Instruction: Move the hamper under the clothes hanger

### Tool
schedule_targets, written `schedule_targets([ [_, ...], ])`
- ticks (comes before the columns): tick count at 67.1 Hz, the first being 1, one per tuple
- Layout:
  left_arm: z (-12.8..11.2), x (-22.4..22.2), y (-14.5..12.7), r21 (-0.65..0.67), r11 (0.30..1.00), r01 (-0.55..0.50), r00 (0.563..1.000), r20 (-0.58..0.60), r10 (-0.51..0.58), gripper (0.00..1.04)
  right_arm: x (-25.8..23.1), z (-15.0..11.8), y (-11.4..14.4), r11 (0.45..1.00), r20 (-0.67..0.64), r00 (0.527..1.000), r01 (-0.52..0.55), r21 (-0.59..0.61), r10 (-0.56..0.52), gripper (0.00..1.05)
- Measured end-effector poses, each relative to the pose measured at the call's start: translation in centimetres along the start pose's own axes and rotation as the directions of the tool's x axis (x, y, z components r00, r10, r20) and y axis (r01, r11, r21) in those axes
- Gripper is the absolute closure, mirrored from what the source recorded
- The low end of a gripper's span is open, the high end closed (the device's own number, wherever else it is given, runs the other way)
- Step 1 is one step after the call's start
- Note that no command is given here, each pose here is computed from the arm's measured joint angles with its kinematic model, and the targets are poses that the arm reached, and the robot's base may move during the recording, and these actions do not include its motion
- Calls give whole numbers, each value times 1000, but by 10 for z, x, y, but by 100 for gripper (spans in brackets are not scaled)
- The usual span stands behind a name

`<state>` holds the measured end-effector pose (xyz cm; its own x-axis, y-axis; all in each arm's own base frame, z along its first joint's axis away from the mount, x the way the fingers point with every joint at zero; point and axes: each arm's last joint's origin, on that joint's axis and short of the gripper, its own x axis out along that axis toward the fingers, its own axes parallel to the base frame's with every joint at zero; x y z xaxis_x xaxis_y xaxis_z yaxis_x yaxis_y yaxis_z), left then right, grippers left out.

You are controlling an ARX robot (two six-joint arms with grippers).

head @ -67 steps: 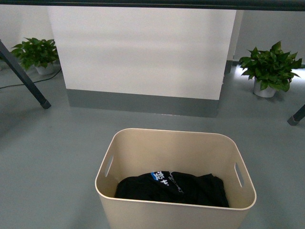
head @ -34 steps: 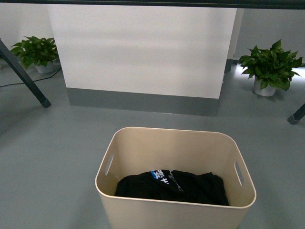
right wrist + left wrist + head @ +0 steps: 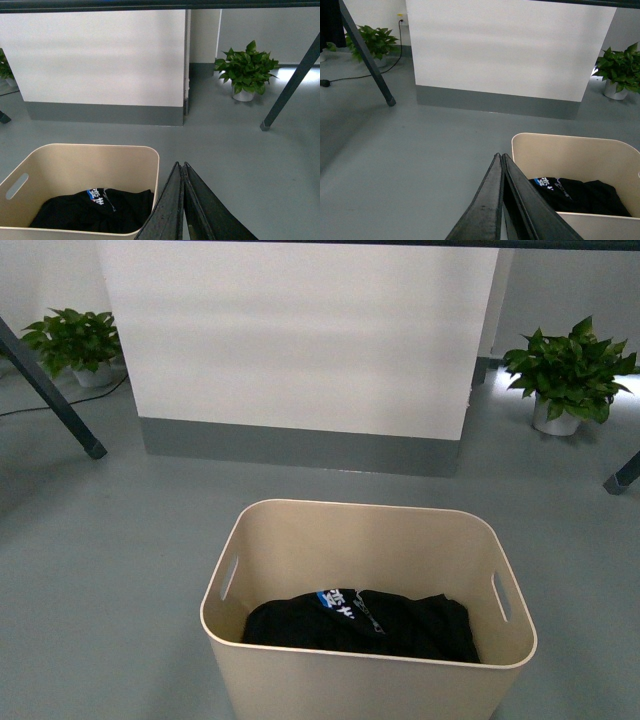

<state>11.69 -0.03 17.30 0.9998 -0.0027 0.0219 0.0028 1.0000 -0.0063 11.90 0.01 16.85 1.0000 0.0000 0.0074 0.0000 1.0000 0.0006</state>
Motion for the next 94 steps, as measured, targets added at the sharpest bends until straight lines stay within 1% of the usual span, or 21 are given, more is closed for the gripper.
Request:
schedule_targets([
  [27,0,-10,0,0,1000,0,1000,0,0,101,-10,0,0,1000,2,1000,0,0,0,103],
  [32,-5,-16,0,0,1000,0,999,-33,0,101,-11,0,0,1000,2,1000,0,0,0,103],
  [39,-3,-20,0,0,1000,0,1000,-6,0,101,-18,-5,0,1000,-35,999,-3,0,3,103],
  [46,-3,-20,0,0,1000,0,1000,-8,0,101,-21,-3,0,1000,-2,1000,-3,0,3,103],
  [76,-3,-20,0,0,1000,0,1000,-7,0,101,-21,-3,0,1000,-4,1000,-3,0,3,103],
  [78,-3,-20,0,1,1000,0,1000,-7,0,98,-21,-3,0,1000,-5,1000,-3,-1,3,102],
  [83,-3,-20,0,0,1000,0,1000,-7,0,80,-21,-3,0,1000,-4,1000,-3,-1,3,85],
  [86,-3,-20,0,0,1000,0,1000,-7,0,73,-21,-3,0,1000,-5,1000,-3,-1,3,78],
  [92,-3,-20,0,0,1000,0,1000,-7,0,52,-21,-3,0,1000,-4,1000,-3,-1,3,56],
  [94,-3,-20,0,0,1000,0,1000,-7,0,48,-21,-3,0,1000,-4,1000,-3,-1,3,53],
])
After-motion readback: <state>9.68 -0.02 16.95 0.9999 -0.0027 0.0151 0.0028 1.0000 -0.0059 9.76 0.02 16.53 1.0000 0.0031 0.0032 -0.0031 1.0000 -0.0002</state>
